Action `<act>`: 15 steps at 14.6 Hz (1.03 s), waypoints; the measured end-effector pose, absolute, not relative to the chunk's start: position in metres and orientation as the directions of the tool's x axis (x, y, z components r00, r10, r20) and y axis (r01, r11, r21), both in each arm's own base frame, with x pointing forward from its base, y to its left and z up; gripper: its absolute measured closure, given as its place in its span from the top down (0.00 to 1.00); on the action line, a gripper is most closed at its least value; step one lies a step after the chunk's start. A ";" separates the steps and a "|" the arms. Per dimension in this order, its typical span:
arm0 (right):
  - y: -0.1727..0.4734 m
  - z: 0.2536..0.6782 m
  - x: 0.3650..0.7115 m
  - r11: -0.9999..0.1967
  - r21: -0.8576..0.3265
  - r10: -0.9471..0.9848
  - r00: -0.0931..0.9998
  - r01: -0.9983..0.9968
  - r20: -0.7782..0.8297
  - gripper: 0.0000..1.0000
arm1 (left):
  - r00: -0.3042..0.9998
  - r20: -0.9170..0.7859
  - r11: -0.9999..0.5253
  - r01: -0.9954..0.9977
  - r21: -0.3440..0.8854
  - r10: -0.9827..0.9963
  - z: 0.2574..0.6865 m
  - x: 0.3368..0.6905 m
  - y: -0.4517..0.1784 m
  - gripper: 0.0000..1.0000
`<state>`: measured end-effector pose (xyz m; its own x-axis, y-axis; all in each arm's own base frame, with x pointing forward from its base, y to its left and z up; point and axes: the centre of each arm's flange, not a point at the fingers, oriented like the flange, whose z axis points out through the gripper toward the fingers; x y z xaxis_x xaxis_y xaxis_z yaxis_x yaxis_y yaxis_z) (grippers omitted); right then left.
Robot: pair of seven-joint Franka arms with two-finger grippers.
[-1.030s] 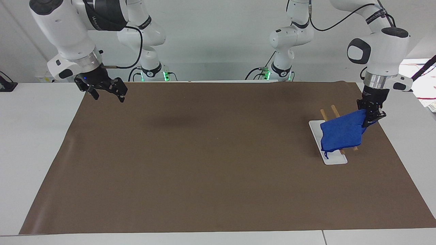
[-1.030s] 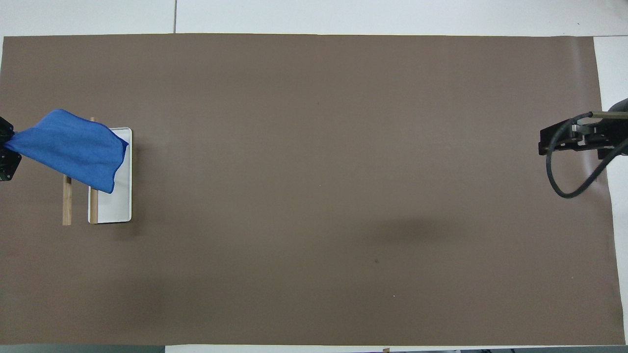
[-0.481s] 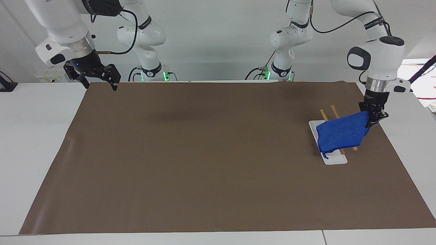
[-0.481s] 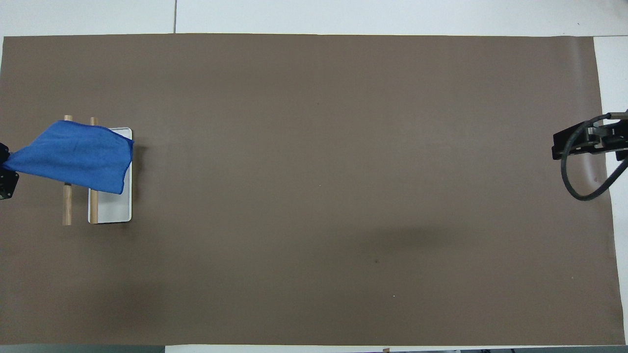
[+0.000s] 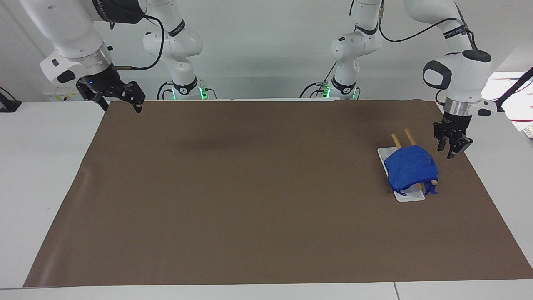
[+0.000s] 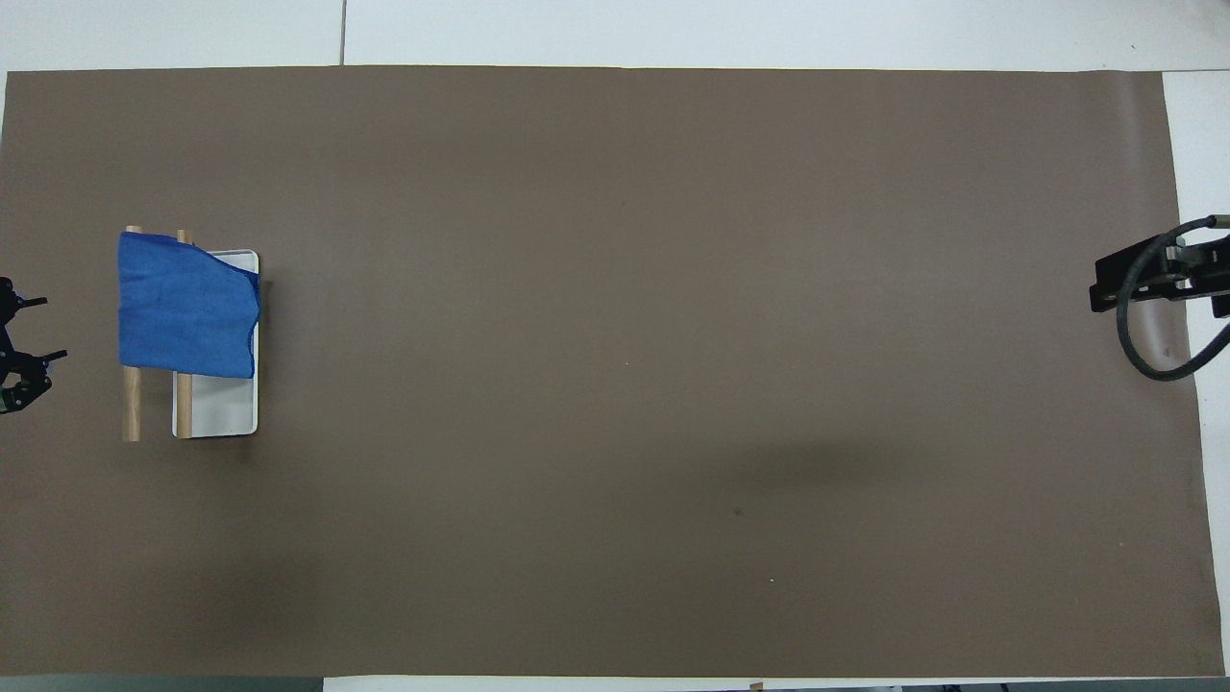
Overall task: Right arm passes towel to left arm to hang
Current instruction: 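Open the left gripper and raise it off the towel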
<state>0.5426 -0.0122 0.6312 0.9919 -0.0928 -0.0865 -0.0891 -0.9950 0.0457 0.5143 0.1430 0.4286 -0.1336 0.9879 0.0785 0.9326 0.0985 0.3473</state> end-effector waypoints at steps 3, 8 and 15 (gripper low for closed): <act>-0.012 0.631 0.543 -0.995 0.045 -0.093 0.992 -0.089 -0.086 1.00 | -0.099 0.079 0.067 0.941 0.332 0.992 0.461 0.539 0.128 0.99; -0.009 0.631 0.543 -0.996 0.044 -0.087 0.992 -0.083 -0.087 1.00 | 0.073 0.110 -0.107 0.933 0.343 0.991 0.517 0.576 0.074 1.00; 0.007 0.626 0.540 -0.993 0.041 -0.112 0.990 -0.109 -0.081 1.00 | 0.609 0.262 -0.662 0.704 0.256 0.749 0.526 0.583 0.005 1.00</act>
